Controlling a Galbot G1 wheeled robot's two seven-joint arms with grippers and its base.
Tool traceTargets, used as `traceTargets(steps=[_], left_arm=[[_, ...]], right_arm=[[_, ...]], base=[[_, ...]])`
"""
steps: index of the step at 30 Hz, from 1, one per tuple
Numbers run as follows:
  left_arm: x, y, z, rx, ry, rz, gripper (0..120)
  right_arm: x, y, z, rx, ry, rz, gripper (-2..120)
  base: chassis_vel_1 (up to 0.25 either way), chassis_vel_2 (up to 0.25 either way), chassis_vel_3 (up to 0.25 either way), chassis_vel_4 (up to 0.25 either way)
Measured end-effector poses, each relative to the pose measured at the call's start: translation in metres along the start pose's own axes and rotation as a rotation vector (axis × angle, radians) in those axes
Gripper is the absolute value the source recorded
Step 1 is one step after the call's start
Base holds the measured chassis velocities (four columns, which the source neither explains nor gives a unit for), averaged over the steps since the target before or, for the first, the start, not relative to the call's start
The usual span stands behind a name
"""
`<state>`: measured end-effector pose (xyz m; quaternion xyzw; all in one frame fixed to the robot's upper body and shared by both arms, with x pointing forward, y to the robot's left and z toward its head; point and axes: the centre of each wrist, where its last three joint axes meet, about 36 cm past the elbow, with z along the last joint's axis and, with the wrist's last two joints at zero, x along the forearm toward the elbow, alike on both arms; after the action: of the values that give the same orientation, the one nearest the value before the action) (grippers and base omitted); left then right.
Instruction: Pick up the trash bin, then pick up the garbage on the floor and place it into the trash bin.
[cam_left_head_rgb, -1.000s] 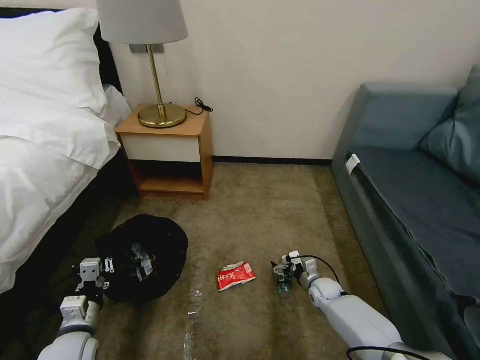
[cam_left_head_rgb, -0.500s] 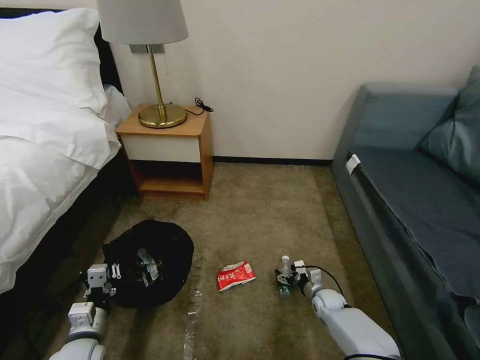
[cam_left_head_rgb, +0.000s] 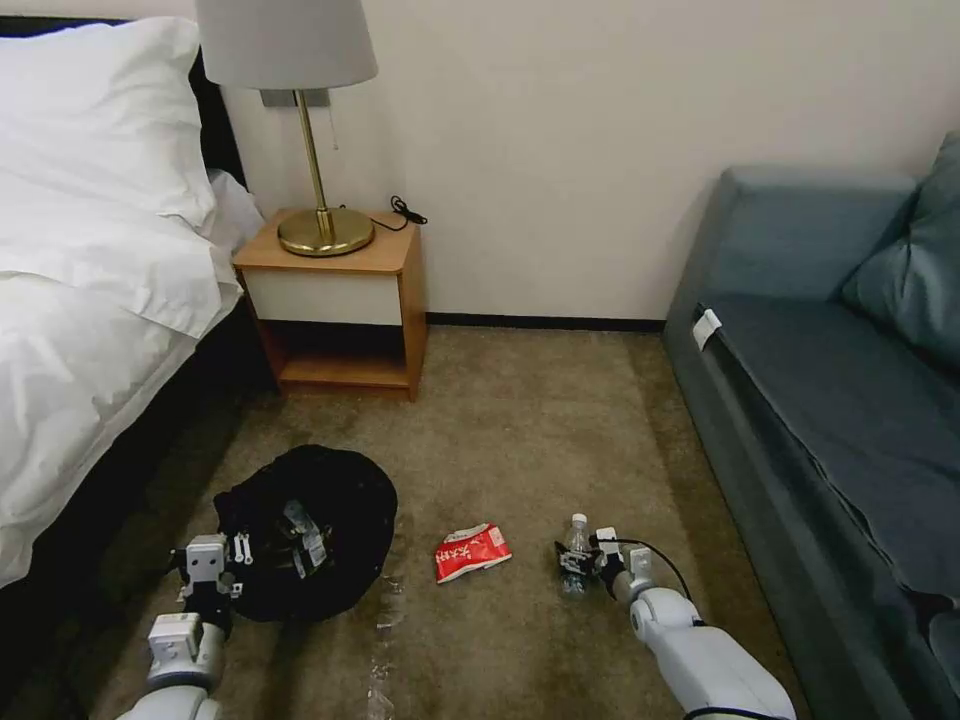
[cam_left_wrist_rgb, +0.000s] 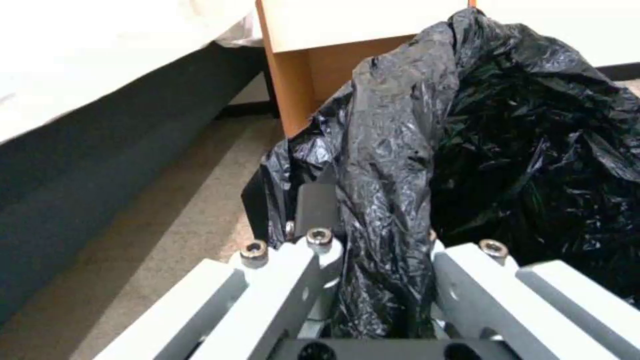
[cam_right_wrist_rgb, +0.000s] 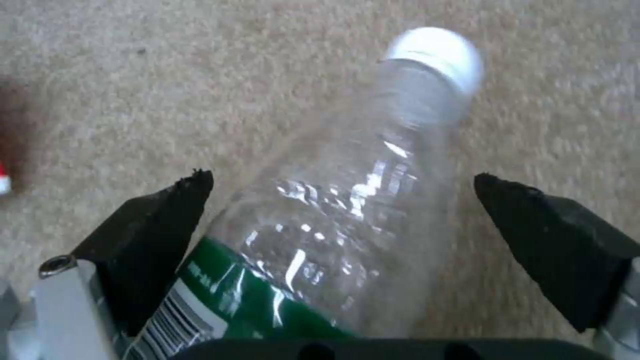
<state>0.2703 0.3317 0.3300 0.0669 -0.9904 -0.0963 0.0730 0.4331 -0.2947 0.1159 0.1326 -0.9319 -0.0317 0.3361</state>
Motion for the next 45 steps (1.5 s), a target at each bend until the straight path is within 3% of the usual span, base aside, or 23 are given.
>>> traceTargets(steps=[5, 11, 16, 26, 45], left_arm=[[-0.001, -0.004, -0.001, 0.007, -0.004, 0.003, 4], [-0.001, -0.006, -0.001, 0.011, -0.008, 0.006, 4], [0.003, -0.009, 0.003, 0.011, -0.007, 0.009, 4], [0.008, -0.010, 0.004, 0.008, -0.009, 0.009, 4], [0.018, -0.013, 0.007, -0.003, -0.007, 0.006, 4]], right_arm=[[0.001, -0.003, 0.001, -0.019, -0.006, -0.004, 99], [0.001, -0.001, 0.001, -0.028, -0.006, -0.018, 82], [0.003, 0.000, 0.007, -0.031, -0.004, -0.024, 59], [0.009, -0.002, 0.012, -0.029, -0.008, -0.021, 36], [0.015, 0.004, 0.008, -0.004, -0.038, -0.045, 34]], base=[[0.000, 0.000, 0.000, 0.000], [0.000, 0.000, 0.000, 0.000], [0.000, 0.000, 0.000, 0.000], [0.000, 0.000, 0.000, 0.000], [0.000, 0.000, 0.000, 0.000]])
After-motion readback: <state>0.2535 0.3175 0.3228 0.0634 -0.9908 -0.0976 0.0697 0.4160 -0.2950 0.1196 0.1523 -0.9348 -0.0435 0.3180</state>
